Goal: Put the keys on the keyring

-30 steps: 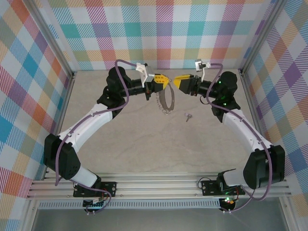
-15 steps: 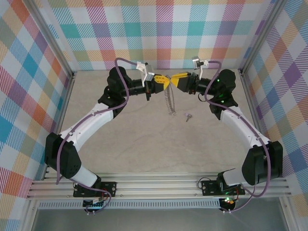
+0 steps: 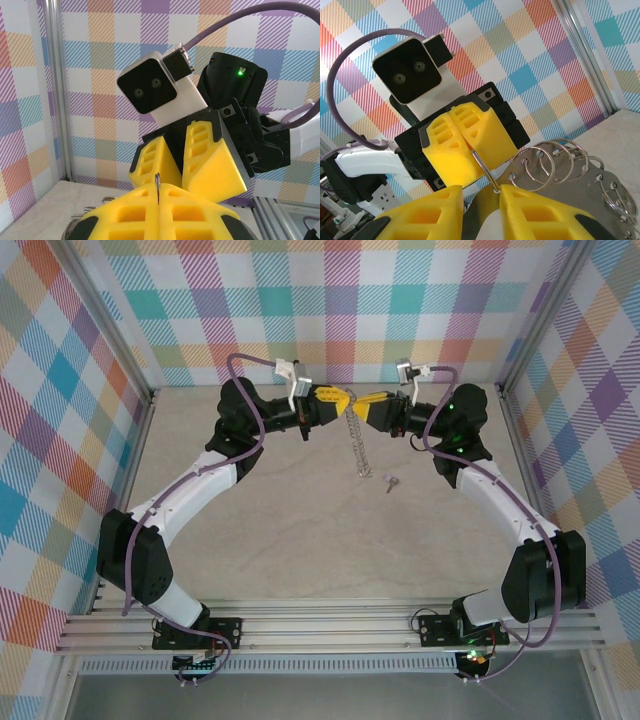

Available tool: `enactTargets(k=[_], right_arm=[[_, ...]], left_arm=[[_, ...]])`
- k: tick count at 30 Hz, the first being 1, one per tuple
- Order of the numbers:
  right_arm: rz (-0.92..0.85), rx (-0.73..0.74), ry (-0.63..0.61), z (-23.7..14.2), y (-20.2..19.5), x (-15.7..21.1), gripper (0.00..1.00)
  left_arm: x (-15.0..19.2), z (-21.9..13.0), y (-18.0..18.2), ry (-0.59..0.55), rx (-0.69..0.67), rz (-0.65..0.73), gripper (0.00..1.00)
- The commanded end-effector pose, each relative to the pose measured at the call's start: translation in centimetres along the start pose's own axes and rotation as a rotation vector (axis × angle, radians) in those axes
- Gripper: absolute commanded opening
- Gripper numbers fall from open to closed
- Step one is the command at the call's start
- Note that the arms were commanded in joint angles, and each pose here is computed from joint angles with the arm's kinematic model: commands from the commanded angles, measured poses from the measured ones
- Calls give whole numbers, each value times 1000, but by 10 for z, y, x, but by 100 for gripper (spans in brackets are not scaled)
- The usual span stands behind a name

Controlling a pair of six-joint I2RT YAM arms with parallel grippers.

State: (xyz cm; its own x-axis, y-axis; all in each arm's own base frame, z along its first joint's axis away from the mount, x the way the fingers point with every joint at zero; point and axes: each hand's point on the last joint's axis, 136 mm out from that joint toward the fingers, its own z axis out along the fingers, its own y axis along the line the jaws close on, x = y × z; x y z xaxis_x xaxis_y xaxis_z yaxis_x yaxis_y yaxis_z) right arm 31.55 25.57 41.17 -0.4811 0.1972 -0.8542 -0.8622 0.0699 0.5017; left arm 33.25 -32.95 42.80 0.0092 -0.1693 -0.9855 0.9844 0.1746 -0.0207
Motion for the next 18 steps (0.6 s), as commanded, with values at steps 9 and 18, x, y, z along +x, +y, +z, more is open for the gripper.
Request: enactTargets(k=[9, 18], right_arm=[[-80, -26, -44, 3, 14, -19, 26], [-78, -41, -45, 4, 13, -20, 5]], left_arm=[[-21, 0, -11, -33, 62, 46, 0], [-20, -1, -12, -21, 65, 44, 0]])
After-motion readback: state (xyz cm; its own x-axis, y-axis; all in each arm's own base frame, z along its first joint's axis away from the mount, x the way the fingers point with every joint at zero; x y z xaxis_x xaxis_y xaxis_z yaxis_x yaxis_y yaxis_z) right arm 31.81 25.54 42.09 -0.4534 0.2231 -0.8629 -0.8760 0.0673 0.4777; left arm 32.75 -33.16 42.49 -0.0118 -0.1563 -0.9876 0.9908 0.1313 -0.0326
